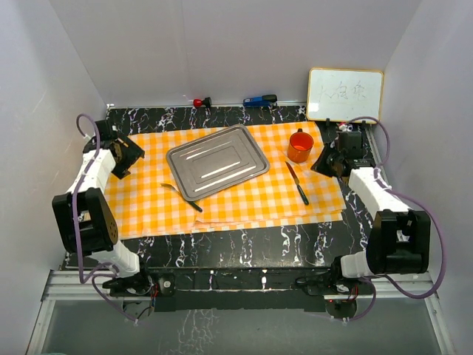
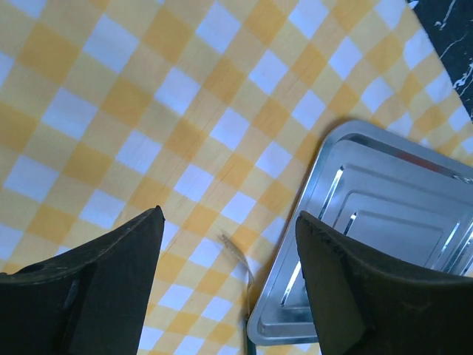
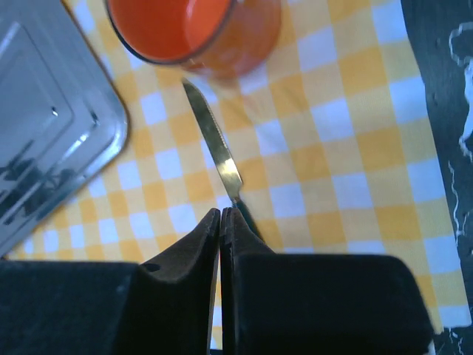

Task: Set the dinner table for one person
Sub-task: Adjust the napkin at the center of the board, then adjust the plate on the napkin.

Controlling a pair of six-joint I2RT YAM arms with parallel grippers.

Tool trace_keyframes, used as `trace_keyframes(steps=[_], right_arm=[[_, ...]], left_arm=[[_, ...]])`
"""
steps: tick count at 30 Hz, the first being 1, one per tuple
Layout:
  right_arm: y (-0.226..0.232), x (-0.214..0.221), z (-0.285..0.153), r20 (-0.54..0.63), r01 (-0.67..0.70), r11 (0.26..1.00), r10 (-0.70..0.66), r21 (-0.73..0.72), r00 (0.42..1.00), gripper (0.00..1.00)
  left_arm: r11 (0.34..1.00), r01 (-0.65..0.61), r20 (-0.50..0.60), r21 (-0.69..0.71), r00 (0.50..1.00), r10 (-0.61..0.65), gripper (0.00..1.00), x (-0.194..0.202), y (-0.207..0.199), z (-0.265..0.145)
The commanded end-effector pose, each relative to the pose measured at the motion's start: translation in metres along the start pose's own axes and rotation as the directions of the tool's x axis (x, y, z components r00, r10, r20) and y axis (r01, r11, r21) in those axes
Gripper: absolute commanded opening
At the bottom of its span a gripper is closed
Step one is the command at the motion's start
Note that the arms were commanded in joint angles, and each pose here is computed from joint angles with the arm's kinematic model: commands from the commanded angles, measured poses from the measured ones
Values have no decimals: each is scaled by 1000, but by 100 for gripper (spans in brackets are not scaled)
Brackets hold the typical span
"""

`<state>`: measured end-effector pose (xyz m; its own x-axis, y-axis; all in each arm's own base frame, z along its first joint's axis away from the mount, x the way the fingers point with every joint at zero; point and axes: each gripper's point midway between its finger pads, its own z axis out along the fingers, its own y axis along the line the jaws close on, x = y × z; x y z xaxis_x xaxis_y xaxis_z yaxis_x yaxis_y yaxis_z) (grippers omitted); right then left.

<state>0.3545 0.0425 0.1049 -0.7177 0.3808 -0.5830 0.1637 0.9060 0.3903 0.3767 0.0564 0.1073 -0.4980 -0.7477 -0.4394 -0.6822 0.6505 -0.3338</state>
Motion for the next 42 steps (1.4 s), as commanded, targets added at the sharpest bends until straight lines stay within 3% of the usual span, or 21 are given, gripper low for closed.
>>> trace_keyframes(steps=[1, 7, 11, 17, 21, 25, 31, 37, 42], right_arm=[[35, -67, -10, 159, 66, 994, -52, -89, 986, 4], [65, -103, 2, 167, 119, 980, -92, -162, 982, 5], [90, -100, 16, 142, 257, 956, -238, -138, 961, 9], [139, -74, 23, 108, 503, 856, -492, -117, 864, 18], [137, -70, 27, 67, 571, 820, -571, 23, 818, 21], [131, -68, 40, 25, 583, 809, -586, 74, 810, 22], [145, -59, 67, 38, 552, 834, -551, -3, 834, 21], [156, -42, 94, 29, 527, 845, -527, -86, 850, 19], [166, -33, 101, 33, 521, 844, -522, -129, 852, 19]], left_arm=[[989, -149, -5, -21, 989, 149, 71, -8, -22, 10], [958, -274, -70, -88, 961, 269, 71, 6, -36, 32], [948, -315, -77, -45, 947, 311, 71, 15, -45, 36], [909, -414, -98, -49, 908, 408, 72, 15, -49, 41], [901, -431, -104, -42, 899, 425, 73, 15, -51, 44], [899, -439, -117, -11, 893, 435, 73, 22, -54, 46], [905, -425, -175, 24, 889, 423, 74, 43, -58, 58], [899, -373, -182, 232, 891, 416, 74, 77, -106, 59], [892, -404, -186, 205, 878, 441, 75, 87, -113, 67]])
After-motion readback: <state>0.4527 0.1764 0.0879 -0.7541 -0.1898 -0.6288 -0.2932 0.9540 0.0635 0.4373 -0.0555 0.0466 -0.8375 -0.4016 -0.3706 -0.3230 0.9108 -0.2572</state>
